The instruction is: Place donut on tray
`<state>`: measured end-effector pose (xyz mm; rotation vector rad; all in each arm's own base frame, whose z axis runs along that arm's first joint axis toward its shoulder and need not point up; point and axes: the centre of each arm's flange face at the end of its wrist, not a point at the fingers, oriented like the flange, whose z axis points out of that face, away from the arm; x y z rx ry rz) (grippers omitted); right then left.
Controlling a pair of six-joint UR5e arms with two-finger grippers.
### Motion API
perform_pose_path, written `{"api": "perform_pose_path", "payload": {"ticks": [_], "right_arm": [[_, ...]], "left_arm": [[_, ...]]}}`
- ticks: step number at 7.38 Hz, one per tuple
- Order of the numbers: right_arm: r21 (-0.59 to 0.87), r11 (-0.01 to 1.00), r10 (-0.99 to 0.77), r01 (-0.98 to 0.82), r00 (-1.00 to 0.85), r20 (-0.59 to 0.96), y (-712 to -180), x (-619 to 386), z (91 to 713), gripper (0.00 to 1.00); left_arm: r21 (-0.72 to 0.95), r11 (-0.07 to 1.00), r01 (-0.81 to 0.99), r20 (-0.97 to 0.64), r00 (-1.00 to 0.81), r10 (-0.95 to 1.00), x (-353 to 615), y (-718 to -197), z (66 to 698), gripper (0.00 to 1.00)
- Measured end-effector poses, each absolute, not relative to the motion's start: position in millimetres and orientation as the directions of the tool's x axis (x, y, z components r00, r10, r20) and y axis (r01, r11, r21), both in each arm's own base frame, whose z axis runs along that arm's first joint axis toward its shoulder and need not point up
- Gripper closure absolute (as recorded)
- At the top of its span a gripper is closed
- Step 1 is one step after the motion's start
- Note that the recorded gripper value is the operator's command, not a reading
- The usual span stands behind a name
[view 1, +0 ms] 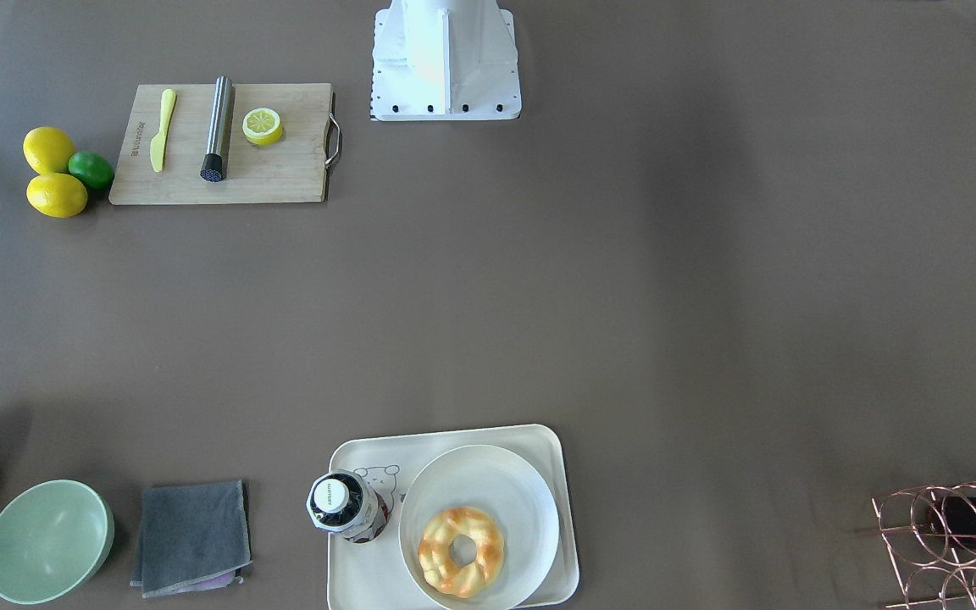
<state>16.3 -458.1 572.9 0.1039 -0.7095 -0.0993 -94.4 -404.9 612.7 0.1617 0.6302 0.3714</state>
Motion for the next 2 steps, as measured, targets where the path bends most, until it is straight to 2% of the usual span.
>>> {"api": "perform_pose_path", "payload": {"ticks": [2], "right_arm": [[0.128, 0.99, -0.126, 0.055, 0.753, 0.646, -456.9, 16.5, 573.6, 0.0]], "left_arm": [[0.283, 0.915, -0.287, -0.533, 0.746, 0.399, -95.1, -405.5, 605.9, 0.03]]}}
